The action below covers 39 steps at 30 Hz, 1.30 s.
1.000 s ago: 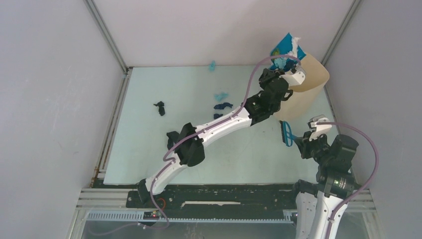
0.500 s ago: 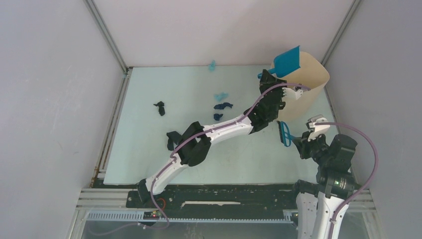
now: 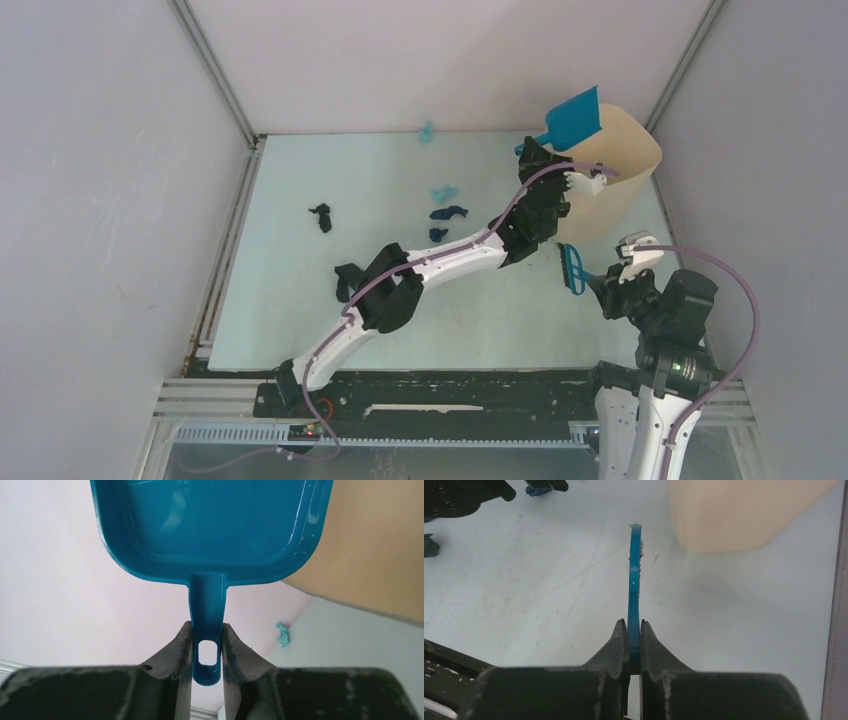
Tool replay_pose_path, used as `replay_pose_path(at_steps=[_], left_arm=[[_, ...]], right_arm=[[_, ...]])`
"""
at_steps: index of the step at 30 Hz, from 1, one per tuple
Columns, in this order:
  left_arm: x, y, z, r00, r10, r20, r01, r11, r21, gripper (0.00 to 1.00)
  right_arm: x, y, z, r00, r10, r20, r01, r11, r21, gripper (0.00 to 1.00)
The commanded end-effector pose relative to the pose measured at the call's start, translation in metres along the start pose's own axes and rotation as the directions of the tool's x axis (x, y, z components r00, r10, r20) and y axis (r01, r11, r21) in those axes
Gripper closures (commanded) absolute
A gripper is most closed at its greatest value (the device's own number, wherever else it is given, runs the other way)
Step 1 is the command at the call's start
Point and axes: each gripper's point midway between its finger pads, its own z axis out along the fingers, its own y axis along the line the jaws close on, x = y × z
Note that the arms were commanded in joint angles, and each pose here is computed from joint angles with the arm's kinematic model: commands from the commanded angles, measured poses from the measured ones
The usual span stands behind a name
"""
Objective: Sweep away the paper scraps from the table
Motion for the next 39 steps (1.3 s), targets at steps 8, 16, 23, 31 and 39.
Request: replay_pose_path(at_steps=[8,16,23,31,39], left_arm=[[-0.002,0.147,-0.009,0.809,-0.586,0.042,0.587,0.806,-0.074,1.0],[0.033,0.128,-0.046,0.717,-0.692,-0.084,0.695,0.719,0.001,1.0],[0.07,0.103,-0.109,0.605,-0.745,-0.281,0.79,0.605,0.095,1.0],[0.103,-0.023,-0.233,0.456,-0.673,-0.582,0.89,0.349,0.294,1.0],[0.137,-0.13,-0.34,0.499,-0.394,-0.772,0.864,0.296,0.407,0.94]], right_arm=[[-0.008,-0.004,0.001,0.999,-0.007,0.031,0.006,1.0,0.02,1.0],[-0.008,-0.004,0.001,0.999,-0.008,0.032,0.007,1.0,0.019,1.0],[-0.009,-0.003,0.002,0.999,-0.013,0.034,0.012,1.0,0.017,1.0],[-0.009,-0.001,0.001,0.999,-0.02,0.039,0.02,1.0,0.01,1.0],[-0.009,0.0,0.004,0.999,-0.025,0.033,0.025,1.0,0.001,1.0]])
